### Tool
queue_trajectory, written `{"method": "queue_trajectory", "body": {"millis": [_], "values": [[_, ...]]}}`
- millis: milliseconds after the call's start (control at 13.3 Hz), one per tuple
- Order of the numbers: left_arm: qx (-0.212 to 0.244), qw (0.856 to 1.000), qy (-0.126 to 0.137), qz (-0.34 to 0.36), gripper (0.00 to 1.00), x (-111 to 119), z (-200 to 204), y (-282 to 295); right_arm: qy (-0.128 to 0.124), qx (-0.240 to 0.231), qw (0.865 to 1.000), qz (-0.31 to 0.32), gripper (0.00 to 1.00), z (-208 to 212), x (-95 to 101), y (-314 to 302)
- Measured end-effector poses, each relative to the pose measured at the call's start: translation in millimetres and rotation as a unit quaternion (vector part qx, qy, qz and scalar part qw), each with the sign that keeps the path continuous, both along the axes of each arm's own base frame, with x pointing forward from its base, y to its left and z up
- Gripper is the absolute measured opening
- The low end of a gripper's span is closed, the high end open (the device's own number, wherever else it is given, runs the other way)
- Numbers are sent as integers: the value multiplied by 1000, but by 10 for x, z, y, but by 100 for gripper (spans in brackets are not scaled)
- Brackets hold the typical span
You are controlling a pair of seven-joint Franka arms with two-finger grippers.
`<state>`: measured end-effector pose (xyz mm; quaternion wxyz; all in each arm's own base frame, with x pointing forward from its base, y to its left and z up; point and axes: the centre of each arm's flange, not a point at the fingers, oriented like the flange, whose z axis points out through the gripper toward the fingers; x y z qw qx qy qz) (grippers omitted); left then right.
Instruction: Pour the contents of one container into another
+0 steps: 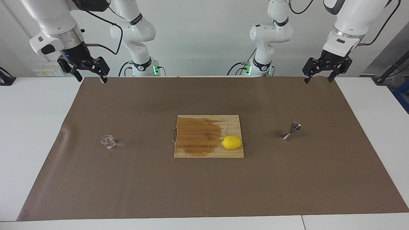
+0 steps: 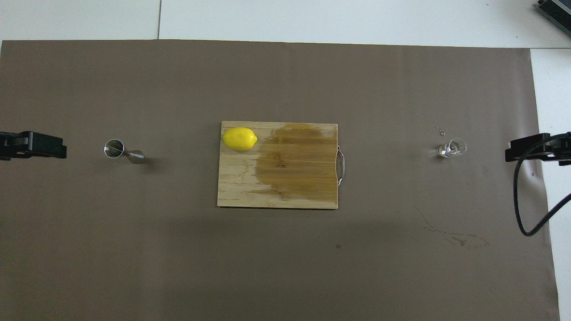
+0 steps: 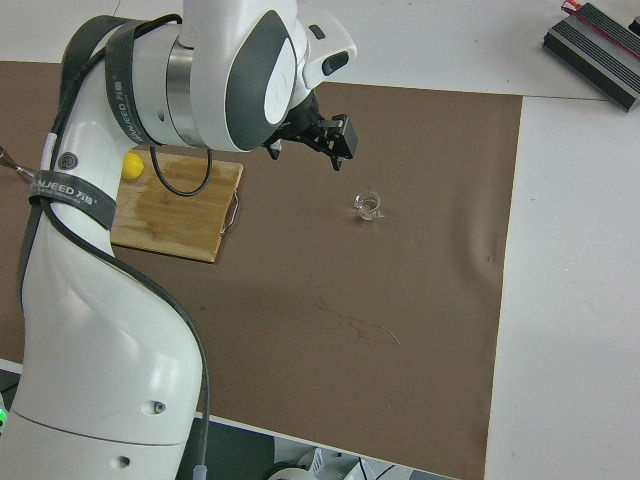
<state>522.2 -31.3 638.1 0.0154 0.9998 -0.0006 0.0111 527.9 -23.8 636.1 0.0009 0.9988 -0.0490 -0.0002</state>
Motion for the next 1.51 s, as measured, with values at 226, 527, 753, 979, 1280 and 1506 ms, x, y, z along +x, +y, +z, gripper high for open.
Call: {"method": "queue_trajectory", "body": {"millis": [226, 527, 753, 979, 1280, 1506], "values": [[-54, 996, 52, 43, 100, -22, 26, 118, 0, 0, 1000, 1, 100, -2, 1, 12], [-131, 976, 133, 112, 100, 456, -264, 510, 2, 2, 1000, -10, 100, -17, -7, -123], [-196, 942, 198, 187, 100, 814, -731, 783, 3, 3, 1000, -13, 100, -32, -13, -152], [-252, 889, 257, 281, 100, 980, -962, 858, 2, 3, 1000, -7, 100, -15, -18, -94], [-279, 831, 311, 367, 100, 1066, -1206, 1094, 1, 3, 1000, -5, 100, -9, -20, -67], [-334, 775, 359, 400, 100, 1075, -1598, 1486, 1, 3, 1000, -5, 100, -9, -20, -67]]}}
